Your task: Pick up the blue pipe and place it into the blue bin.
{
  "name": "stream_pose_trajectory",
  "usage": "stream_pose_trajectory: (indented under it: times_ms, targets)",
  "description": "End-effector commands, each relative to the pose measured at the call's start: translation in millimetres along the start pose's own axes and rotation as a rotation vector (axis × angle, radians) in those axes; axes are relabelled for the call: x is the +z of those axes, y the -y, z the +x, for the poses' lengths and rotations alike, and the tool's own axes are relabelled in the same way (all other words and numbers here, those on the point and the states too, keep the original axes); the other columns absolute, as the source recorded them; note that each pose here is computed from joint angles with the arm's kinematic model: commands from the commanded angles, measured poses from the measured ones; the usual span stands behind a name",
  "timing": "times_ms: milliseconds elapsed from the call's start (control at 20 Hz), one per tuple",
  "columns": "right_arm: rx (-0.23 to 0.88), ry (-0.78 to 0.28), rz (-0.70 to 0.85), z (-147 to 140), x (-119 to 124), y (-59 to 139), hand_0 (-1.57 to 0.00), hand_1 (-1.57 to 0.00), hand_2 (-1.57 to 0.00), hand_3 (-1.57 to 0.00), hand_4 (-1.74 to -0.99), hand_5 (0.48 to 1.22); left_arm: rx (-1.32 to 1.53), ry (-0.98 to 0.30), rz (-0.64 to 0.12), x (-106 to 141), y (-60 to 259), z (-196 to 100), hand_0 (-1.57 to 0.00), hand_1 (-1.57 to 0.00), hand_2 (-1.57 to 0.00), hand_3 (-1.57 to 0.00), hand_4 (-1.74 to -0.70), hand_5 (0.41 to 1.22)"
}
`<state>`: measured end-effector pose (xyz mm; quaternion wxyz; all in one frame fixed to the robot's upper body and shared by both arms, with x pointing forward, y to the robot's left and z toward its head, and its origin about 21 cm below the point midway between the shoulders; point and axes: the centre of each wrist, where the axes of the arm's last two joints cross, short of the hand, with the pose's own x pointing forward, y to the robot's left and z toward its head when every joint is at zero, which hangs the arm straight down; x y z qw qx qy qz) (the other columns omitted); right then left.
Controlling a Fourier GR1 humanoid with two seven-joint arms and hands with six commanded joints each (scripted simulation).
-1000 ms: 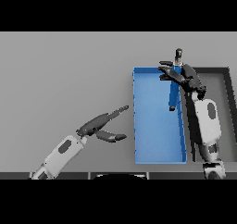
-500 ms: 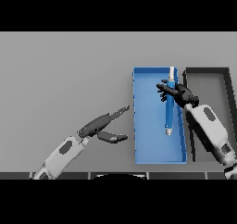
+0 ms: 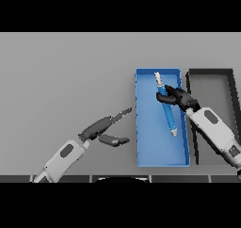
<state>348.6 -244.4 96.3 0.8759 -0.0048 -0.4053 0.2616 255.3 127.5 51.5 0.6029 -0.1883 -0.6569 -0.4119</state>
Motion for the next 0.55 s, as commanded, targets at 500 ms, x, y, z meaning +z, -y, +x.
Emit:
stream_pose_trajectory:
  times_ms: [500]
  targets:
    - [0.014,0.012,-0.017,0.9,0.7,-1.9,-0.02,-0.01,-0.01,-0.01,-1.186,0.769,-0.024,0.0,0.012,6.6,-7.8,-2.0,0.0,0.0,0.0,0.0,-0.83,0.474]
